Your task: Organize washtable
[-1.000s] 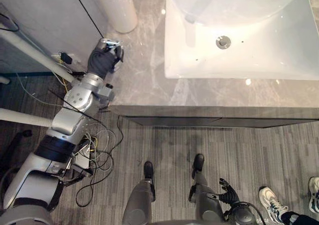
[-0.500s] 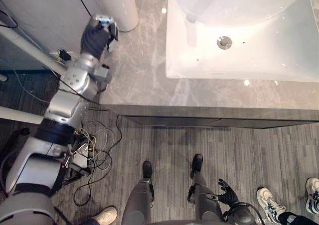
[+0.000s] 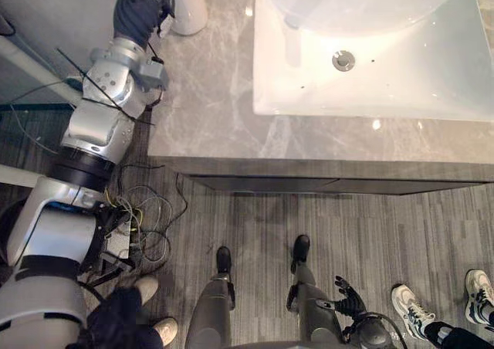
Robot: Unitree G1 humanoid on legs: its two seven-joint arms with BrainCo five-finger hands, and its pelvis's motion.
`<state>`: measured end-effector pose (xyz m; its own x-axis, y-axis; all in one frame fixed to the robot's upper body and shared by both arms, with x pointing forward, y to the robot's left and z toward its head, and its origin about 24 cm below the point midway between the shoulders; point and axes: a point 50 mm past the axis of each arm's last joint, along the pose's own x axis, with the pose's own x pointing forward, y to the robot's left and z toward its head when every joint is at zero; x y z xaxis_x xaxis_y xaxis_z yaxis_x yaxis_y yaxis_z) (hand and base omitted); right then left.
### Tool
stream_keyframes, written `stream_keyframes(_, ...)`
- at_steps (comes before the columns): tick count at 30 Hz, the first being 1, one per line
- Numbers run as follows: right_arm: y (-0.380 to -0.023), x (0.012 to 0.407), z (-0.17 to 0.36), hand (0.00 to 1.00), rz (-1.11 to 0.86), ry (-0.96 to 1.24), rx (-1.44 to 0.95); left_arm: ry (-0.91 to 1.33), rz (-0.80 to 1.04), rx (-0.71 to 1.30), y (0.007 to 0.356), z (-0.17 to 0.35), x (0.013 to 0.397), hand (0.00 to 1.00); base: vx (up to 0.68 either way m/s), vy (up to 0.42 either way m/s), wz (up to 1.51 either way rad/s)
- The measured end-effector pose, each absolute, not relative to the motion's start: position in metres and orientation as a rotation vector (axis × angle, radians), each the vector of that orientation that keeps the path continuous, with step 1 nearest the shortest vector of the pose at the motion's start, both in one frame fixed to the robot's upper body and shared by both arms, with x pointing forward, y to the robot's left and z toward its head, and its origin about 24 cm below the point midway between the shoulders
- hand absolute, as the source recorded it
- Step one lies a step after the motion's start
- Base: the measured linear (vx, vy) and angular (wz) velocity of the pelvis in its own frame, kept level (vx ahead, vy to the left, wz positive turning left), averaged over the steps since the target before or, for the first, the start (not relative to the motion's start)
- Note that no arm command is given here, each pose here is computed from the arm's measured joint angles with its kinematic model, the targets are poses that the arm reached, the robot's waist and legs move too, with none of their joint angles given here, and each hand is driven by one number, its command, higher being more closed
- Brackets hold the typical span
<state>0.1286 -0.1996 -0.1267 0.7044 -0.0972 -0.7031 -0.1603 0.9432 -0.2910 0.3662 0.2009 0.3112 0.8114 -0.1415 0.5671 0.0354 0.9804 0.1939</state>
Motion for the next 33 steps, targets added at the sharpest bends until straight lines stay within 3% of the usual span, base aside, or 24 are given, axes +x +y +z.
stream_keyframes(14,-0.191,0.137,-0.120,0.00,0.069,0.741,-0.346,-0.675,-0.105,0.249,0.185,0.342,0.370,1.00,-0.01,-0.006,-0.03)
stream_keyframes(27,-0.192,0.137,-0.121,0.00,0.068,0.742,-0.346,-0.663,-0.135,0.249,0.169,0.334,0.375,1.00,-0.01,-0.002,-0.03)
stream_keyframes(33,-0.191,0.136,-0.121,0.00,0.070,0.747,-0.345,-0.714,-0.220,0.234,0.157,0.328,0.359,1.00,-0.02,0.012,0.06)
